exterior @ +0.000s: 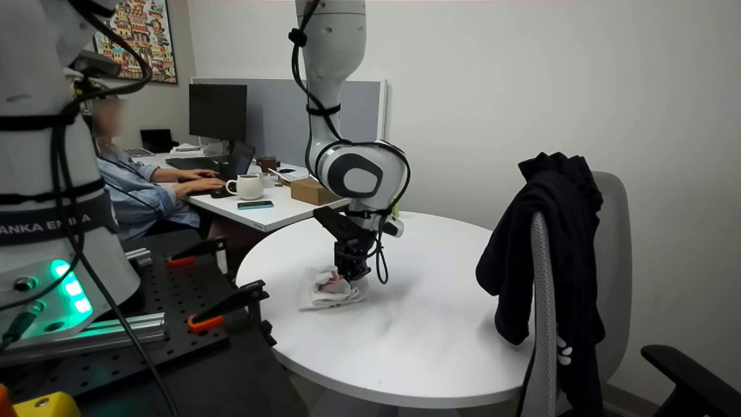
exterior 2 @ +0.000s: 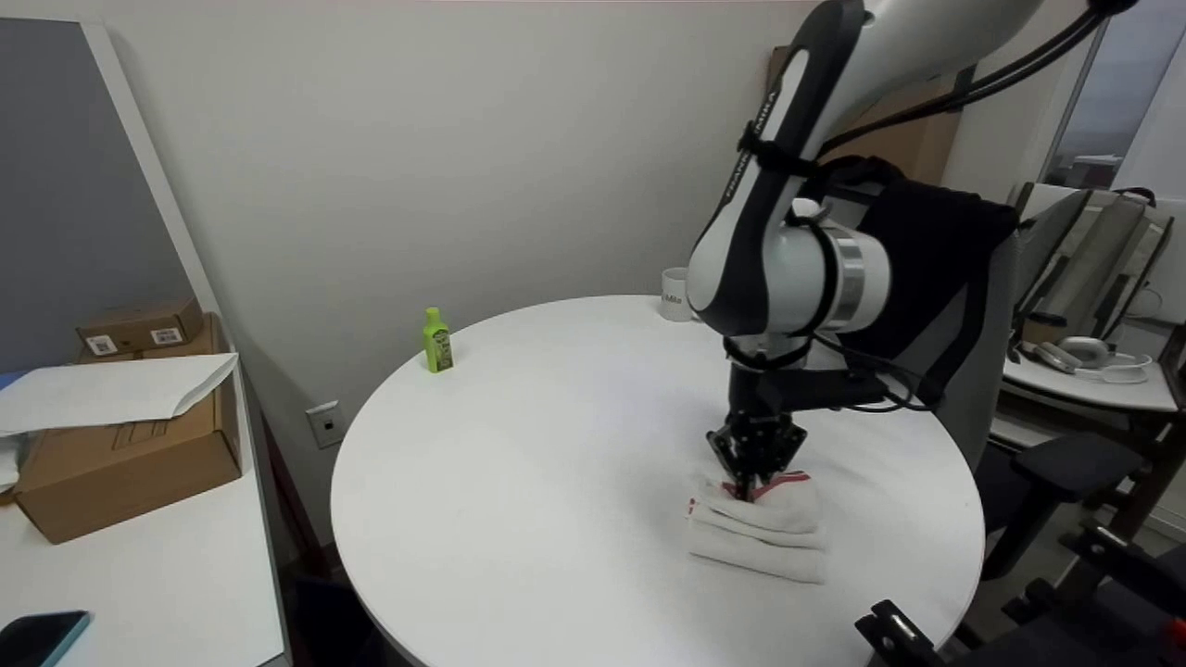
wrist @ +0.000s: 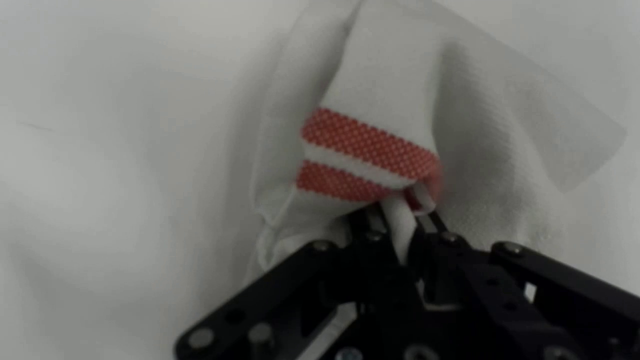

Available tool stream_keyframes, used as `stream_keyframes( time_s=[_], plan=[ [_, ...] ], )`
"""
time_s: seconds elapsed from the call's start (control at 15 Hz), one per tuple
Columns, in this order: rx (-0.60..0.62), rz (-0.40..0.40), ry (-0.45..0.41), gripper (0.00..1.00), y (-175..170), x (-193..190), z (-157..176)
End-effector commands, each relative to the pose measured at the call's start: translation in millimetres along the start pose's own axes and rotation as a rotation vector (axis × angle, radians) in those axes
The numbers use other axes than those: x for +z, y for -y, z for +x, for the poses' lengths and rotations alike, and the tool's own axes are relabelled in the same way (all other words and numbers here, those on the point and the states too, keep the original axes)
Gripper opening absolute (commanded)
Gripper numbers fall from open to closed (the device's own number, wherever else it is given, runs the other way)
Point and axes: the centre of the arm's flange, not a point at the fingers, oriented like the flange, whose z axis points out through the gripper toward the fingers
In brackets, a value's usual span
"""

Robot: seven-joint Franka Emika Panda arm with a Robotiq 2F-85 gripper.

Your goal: Use the towel to wipe the table then unfold it.

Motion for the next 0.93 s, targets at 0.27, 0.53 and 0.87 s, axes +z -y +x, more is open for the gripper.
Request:
stream_keyframes(
  time_s=[0.27, 0.53, 0.87],
  plan=[
    [0.175, 0.008, -0.173, 0.04, -112, -36, 7],
    [0.125, 0.003, -0.243, 0.04, -85, -59, 63],
    [0.030, 0.005, -0.230, 0.04, -18, -56, 137]
  ],
)
